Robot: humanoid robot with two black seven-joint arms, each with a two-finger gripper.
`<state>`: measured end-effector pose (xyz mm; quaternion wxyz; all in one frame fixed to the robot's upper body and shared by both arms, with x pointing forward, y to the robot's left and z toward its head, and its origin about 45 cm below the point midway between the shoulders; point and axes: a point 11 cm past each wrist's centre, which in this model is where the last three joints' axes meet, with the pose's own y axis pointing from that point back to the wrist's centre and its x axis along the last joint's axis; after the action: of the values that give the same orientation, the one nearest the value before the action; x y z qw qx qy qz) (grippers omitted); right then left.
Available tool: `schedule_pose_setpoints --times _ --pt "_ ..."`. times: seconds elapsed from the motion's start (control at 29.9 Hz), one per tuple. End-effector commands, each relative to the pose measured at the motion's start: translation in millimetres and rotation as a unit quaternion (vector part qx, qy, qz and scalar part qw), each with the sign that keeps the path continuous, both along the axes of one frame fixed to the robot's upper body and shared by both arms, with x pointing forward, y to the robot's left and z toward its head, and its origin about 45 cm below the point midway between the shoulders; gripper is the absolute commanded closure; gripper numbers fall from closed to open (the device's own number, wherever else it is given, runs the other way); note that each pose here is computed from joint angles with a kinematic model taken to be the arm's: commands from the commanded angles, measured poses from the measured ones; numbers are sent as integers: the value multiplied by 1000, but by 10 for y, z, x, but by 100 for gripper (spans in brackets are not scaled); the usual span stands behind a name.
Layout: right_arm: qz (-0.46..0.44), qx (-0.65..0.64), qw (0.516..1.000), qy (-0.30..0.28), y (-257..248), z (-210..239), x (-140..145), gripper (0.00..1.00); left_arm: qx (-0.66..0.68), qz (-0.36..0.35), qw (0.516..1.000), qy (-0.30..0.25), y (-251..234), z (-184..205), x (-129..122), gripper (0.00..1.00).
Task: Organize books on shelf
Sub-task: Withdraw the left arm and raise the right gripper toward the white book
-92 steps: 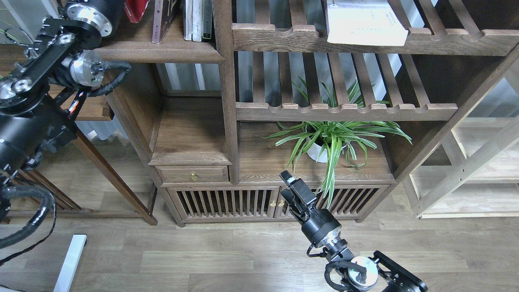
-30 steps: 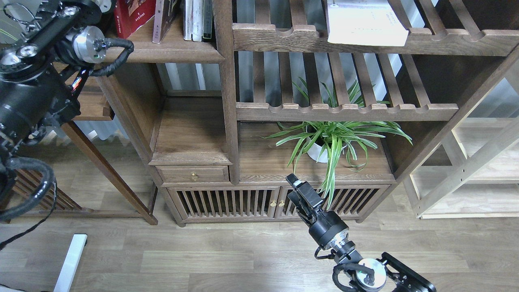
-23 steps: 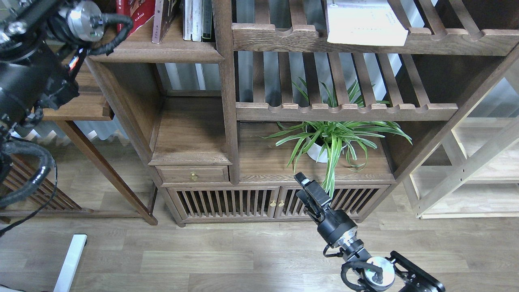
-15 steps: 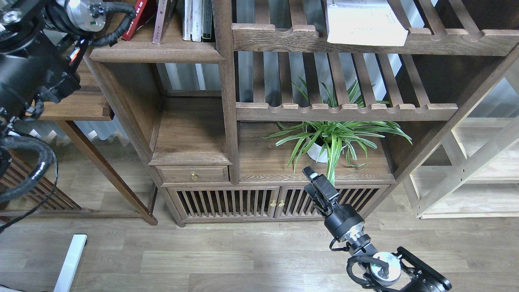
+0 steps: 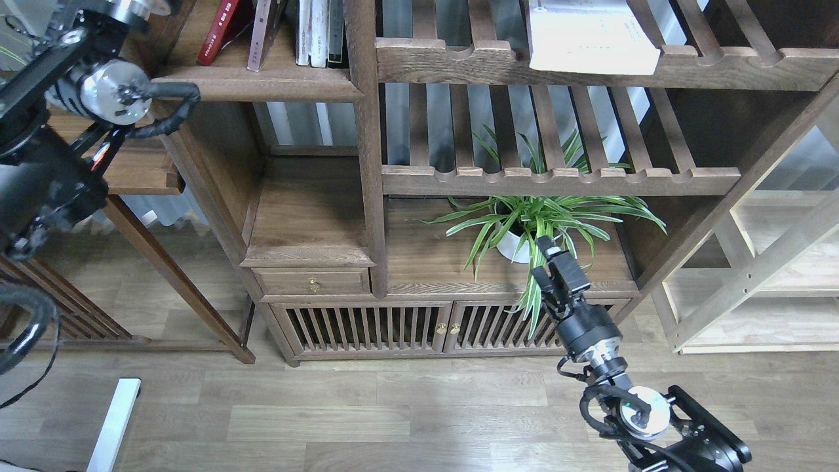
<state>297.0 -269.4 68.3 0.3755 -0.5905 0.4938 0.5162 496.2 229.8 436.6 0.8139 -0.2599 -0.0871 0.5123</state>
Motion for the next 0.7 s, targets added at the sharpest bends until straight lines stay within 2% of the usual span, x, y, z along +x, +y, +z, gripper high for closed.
schedule_pose_setpoints --times 0.0,0.07,0.23,0.3,0.67 --pt "-24 6 1000 -13 -114 81 81 2 -29 -43 999 -13 55 -12 -152 3" --pt "-33 8 999 -18 -167 117 114 2 -45 -70 996 -23 53 13 -217 2" --pt "-45 8 999 -23 -259 151 108 4 -95 -189 976 -57 -109 190 -465 1" --pt "-48 4 998 -26 -317 175 113 5 -119 -204 970 -53 -138 214 -517 1" --pt "-77 52 993 -72 -399 507 268 8 -136 -268 953 45 -348 -527 -997 1"
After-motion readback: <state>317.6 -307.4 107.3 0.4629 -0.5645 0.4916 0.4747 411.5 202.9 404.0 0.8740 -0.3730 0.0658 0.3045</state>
